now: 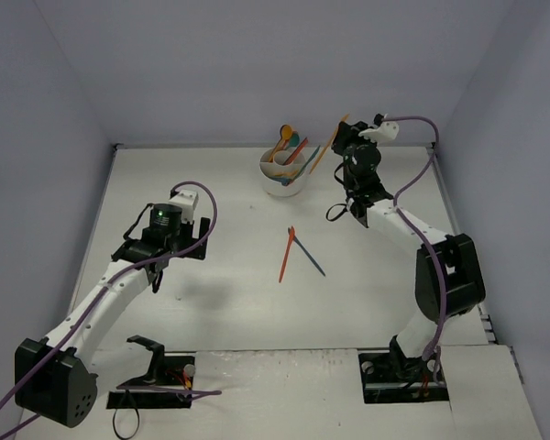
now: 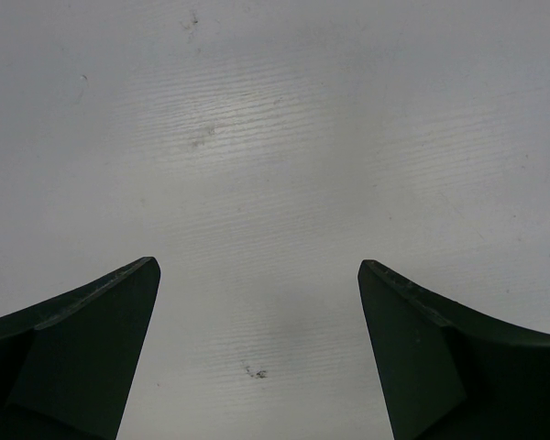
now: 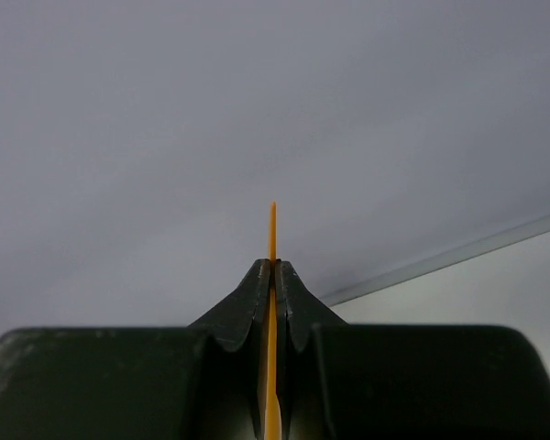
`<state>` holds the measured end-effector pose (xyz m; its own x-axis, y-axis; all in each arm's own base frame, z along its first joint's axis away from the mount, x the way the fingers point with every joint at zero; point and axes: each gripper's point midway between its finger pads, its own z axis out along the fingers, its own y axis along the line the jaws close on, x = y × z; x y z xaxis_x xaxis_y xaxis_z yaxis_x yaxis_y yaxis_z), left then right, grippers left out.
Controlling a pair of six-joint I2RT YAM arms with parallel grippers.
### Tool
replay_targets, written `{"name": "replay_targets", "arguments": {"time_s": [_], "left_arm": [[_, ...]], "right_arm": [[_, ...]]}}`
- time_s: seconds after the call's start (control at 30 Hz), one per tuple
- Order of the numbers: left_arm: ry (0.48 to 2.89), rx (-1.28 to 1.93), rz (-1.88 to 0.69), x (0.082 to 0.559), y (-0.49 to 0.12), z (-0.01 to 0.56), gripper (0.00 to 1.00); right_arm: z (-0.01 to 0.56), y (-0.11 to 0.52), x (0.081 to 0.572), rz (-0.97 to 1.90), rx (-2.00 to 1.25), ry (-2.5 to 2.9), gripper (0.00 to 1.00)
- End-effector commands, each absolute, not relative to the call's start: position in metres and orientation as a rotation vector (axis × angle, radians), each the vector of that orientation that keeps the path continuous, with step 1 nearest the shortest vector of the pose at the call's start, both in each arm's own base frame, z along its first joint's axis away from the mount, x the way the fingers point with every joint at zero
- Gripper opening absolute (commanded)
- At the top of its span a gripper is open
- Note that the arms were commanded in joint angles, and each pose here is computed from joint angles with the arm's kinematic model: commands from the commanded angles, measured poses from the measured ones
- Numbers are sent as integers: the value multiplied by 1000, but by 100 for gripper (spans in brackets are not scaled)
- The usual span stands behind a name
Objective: Sort the eating utensils into containers
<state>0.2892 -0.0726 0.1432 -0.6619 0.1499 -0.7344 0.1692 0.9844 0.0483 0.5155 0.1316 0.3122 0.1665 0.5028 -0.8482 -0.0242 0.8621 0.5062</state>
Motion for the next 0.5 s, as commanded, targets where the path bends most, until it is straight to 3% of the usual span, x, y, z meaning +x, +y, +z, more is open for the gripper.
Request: {"name": "replay_targets", "arguments": {"time_s": [0.0, 0.47], "left_arm": [[2236, 216, -21, 299, -74, 156, 88], [2215, 220, -7, 296, -73, 162, 88]], "right_arm": [[358, 121, 525, 433, 508, 1096, 0], [325, 138, 559, 435, 473, 1044, 0]]}}
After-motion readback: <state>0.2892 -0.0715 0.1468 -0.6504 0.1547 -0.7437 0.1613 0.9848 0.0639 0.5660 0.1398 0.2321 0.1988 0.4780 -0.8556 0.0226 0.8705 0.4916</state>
